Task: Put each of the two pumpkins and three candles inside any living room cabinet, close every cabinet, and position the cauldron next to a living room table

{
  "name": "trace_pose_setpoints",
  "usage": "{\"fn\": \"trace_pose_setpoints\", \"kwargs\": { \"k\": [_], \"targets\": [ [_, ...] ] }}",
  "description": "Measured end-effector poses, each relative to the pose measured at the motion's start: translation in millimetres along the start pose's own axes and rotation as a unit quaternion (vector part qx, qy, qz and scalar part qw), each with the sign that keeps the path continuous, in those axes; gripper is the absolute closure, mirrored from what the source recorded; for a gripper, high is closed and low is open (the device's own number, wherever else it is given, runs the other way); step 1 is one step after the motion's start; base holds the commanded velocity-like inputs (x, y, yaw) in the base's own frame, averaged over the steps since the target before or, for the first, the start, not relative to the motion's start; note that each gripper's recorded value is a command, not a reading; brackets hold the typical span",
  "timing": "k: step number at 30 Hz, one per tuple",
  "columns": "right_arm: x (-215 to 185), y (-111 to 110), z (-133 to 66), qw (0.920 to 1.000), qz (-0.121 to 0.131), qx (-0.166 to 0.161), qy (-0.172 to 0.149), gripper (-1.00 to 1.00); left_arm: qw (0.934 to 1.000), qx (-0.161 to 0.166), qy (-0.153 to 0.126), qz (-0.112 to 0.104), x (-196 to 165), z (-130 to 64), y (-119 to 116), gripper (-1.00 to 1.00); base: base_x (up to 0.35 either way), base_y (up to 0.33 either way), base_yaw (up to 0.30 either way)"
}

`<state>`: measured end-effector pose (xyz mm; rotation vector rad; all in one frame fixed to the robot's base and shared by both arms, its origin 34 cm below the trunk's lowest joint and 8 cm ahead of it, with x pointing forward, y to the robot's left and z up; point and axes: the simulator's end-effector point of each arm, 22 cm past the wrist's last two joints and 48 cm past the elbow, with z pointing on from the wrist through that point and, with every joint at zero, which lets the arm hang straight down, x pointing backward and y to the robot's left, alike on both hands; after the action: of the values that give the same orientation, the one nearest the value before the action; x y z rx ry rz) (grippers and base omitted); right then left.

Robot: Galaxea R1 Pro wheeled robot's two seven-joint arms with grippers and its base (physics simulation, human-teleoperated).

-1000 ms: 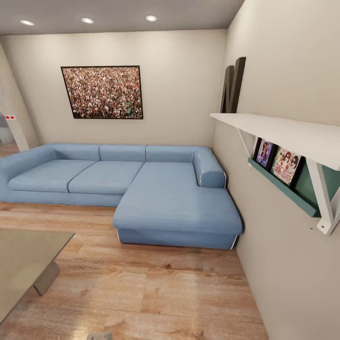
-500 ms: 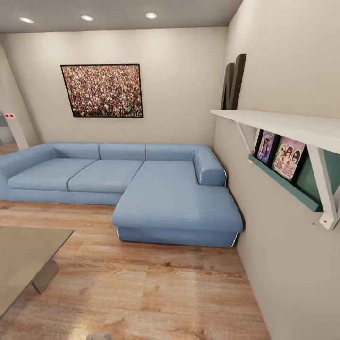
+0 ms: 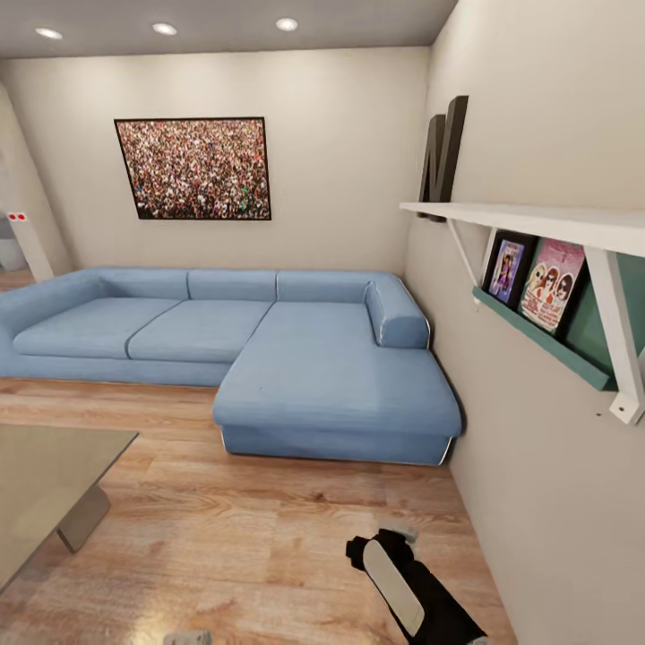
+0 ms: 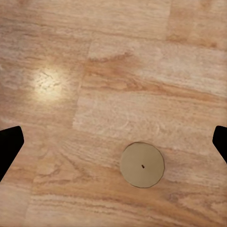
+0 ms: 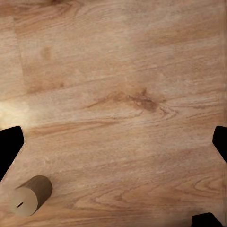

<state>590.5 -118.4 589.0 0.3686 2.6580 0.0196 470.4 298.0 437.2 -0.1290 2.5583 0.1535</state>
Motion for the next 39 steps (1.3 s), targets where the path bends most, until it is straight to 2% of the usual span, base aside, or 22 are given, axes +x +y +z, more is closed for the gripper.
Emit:
{"fn": "trace_pose_setpoints", "kwargs": {
  "k": [3, 8, 11, 17, 24, 27, 29, 32, 36, 39],
  "targets": [
    [-16.0, 3.9, -13.6, 1.0, -0.007, -0.003, -0.001, -1.0, 1.0, 0.0, 0.0, 0.001, 3.8, 4.4, -0.8, -1.0, 0.0, 0.0, 0.0],
    [-16.5, 9.2, -17.6, 0.9995, -0.028, -0.009, 0.009, -1.0, 1.0, 0.002, 0.0, 0.004, 10.1, 11.7, -3.2, -1.0, 0.0, 0.0, 0.0],
    [-14.7, 6.9, -13.3, 0.9994, -0.032, -0.007, 0.013, -1.0, 1.0, 0.002, 0.003, 0.003, 15.2, 16.1, -3.4, -1.0, 0.0, 0.0, 0.0],
    [-9.2, -1.5, -1.5, 0.9996, -0.019, -0.005, 0.021, -1.0, 0.9997, 0.004, 0.023, 0.005, 30.9, 25.0, -5.3, -1.0, 0.0, 0.0, 0.0],
    [-0.9, -2.8, 10.3, 0.9996, -0.017, -0.006, 0.022, -1.0, 0.9981, 0.008, 0.06, 0.009, 55.4, 34.2, -8.9, -1.0, 0.0, 0.0, 0.0],
    [2.3, -4.2, 15.5, 0.9996, -0.016, -0.006, 0.022, -1.0, 0.9979, 0.009, 0.064, 0.009, 59.0, 38.9, -10.3, -1.0, 0.0, 0.0, 0.0],
    [4.5, -4.5, 18.9, 0.9996, -0.015, -0.006, 0.022, -1.0, 0.9974, 0.011, 0.07, 0.009, 59.1, 42.4, -12.2, -1.0, 0.0, 0.0, 0.0],
    [8.0, -4.8, 23.8, 0.9996, -0.015, -0.007, 0.022, -1.0, 0.9953, 0.017, 0.095, 0.01, 52.8, 47.8, -18.4, -1.0, 0.0, 0.0, 0.0],
    [12.5, -5.8, 30.4, 0.9997, -0.015, -0.006, 0.021, -1.0, 0.9932, 0.035, 0.111, 0.011, 18.3, 51.3, -34.9, -1.0, 0.0, 0.0, 0.0],
    [16.0, -6.6, 35.6, 0.9997, -0.014, -0.006, 0.021, -1.0, 0.9922, 0.042, 0.116, 0.013, 8.4, 52.5, -41.9, -1.0, 0.0, 0.0, 0.0]
  ]
}}
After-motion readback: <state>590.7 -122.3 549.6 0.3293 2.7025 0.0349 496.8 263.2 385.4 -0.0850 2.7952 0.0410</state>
